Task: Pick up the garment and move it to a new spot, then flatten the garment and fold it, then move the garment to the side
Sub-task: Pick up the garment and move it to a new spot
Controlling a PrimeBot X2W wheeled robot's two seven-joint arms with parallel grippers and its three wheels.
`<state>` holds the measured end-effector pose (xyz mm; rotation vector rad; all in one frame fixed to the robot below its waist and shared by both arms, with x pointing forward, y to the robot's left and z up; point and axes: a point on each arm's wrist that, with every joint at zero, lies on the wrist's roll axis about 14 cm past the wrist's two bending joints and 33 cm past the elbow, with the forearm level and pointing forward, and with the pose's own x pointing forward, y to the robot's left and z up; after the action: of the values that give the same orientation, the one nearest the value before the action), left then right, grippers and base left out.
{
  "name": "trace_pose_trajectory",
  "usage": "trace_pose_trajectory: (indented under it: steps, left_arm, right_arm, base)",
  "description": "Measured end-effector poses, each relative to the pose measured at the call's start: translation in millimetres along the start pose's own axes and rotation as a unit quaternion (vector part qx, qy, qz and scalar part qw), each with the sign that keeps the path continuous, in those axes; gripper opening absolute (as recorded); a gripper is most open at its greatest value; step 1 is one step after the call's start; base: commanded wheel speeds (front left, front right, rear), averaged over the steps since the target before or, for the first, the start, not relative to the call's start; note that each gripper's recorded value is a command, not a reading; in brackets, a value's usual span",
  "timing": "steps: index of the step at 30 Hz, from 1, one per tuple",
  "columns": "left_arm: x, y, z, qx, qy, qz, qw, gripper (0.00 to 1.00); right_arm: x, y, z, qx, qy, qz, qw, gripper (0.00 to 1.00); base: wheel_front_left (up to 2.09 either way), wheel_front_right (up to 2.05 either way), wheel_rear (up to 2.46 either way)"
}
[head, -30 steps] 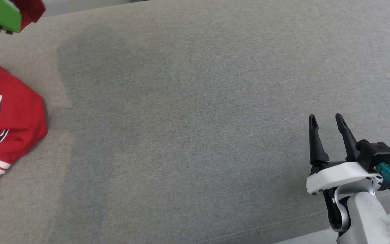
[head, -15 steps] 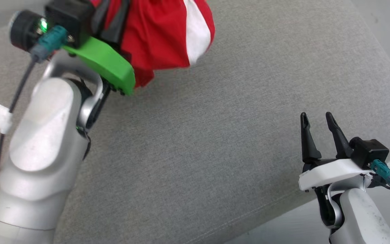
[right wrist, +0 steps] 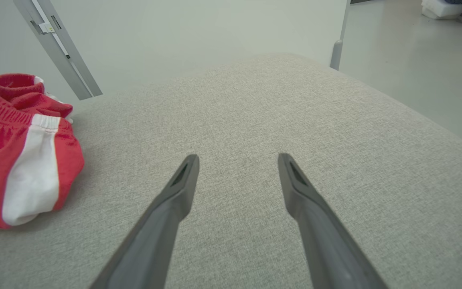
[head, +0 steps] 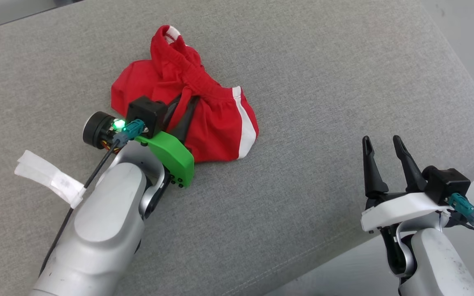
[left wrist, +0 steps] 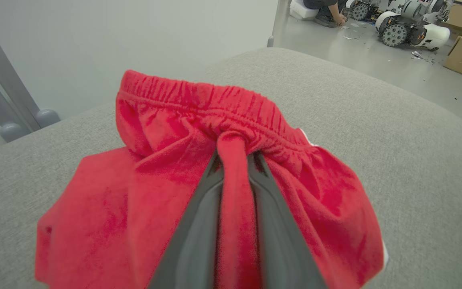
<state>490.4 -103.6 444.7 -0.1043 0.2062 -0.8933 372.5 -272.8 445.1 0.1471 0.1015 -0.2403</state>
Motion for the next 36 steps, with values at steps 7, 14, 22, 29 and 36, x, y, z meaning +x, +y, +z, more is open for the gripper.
trace_pose_trajectory:
  steps: [7,14,22,29,36]
  left_arm:
    - [-14,8,50,0.023,-0.074,0.024,0.997,1.00]
    - [-57,49,84,0.039,-0.122,0.106,0.986,1.00]
    - [-137,91,101,0.048,-0.161,0.221,0.961,1.00]
    - [-209,105,97,0.055,-0.176,0.301,0.936,1.00]
    - [-275,103,86,0.051,-0.183,0.363,0.912,1.00]
  right_arm:
    - [-4,13,8,-0.003,-0.012,0.022,1.000,1.00]
    - [-5,33,17,-0.008,-0.028,0.053,0.998,1.00]
    - [-6,61,25,-0.012,-0.043,0.095,0.994,1.00]
    - [-9,84,34,-0.014,-0.056,0.128,0.990,1.00]
    - [-15,100,43,-0.019,-0.066,0.152,0.986,1.00]
  base:
    - [0.00,0.00,0.00]
    - [0.00,0.00,0.00]
    - [0.00,0.00,0.00]
    - [0.00,0.00,0.00]
    - [0.00,0.00,0.00]
